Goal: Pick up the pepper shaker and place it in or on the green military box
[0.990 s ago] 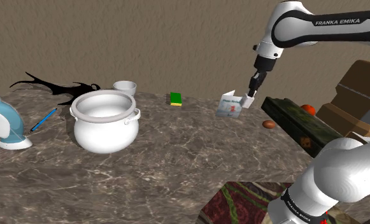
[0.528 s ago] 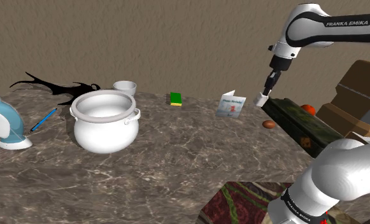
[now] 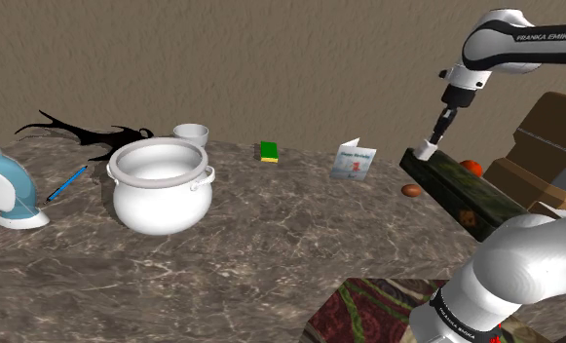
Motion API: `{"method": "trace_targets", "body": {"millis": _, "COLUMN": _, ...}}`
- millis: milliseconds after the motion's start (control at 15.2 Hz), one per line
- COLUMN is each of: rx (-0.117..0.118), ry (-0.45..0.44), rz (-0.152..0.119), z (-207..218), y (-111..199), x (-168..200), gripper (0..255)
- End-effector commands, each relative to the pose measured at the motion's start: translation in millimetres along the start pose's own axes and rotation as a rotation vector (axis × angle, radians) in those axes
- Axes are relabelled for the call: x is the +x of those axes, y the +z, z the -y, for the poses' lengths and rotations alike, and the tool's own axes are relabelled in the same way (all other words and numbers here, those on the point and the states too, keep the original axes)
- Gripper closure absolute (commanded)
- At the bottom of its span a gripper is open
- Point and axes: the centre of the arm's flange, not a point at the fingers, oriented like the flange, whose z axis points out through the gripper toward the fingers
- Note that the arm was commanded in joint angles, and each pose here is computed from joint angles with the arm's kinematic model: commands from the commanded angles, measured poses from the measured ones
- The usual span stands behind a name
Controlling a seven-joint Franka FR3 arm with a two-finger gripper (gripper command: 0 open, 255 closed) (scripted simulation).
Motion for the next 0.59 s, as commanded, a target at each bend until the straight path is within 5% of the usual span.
{"method": "trace_targets", "body": {"millis": 0, "rx": 0.000, "ry": -0.002, "rz": 0.001, "z": -22.1, "y": -3.3, "x": -15.4, "gripper": 255}}
{"method": "trace_targets", "body": {"millis": 528, "rx": 0.000, "ry": -0.002, "rz": 0.001, "z": -110.5, "y": -8.9, "x": -72.9, "gripper": 255}}
